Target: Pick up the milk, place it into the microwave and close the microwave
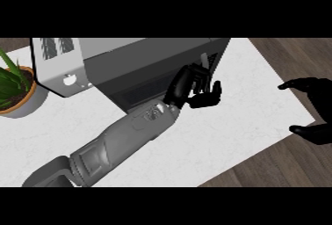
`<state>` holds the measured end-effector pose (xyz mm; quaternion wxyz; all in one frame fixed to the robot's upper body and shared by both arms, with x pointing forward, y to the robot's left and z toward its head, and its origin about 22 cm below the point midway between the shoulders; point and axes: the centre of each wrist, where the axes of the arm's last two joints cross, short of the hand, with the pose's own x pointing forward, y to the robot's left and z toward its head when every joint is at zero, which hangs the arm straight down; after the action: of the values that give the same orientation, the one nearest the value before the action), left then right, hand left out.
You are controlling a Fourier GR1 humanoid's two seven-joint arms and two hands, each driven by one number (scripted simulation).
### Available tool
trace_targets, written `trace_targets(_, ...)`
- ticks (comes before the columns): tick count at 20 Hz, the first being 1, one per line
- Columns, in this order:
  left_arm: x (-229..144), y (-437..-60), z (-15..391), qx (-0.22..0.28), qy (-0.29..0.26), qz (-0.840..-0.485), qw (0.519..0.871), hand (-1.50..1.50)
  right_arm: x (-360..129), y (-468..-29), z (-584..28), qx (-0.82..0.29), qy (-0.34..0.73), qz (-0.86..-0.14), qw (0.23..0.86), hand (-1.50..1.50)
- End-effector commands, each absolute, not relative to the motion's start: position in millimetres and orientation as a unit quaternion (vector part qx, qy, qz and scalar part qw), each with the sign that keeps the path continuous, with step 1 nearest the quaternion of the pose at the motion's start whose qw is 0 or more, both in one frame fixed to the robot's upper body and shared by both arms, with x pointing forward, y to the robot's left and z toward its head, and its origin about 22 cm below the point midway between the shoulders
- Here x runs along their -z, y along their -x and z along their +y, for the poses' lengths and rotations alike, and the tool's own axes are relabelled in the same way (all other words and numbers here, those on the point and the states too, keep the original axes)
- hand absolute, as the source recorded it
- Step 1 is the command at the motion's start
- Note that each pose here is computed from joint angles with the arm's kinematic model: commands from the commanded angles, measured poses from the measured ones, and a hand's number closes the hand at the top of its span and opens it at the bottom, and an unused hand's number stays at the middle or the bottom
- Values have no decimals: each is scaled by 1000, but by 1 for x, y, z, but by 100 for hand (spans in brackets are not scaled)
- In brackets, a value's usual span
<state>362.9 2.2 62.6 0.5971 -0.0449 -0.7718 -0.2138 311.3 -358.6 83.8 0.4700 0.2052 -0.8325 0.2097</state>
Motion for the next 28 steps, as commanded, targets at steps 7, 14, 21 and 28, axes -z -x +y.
trace_targets(7, -86, -364, -20, 211, 63, -788, 575, 150, -112, -314, -315, -315, -313, -798, 407, 150)
trace_targets(14, -82, -365, -18, 197, 43, -792, 577, 150, -122, -307, -297, -338, -333, -788, 392, 150)
trace_targets(21, -77, -363, -17, 184, 36, -792, 581, 150, -126, -298, -285, -351, -351, -779, 383, 150)
trace_targets(28, -79, -362, -18, 167, 33, -796, 581, 150, -130, -291, -277, -353, -363, -775, 377, 150)
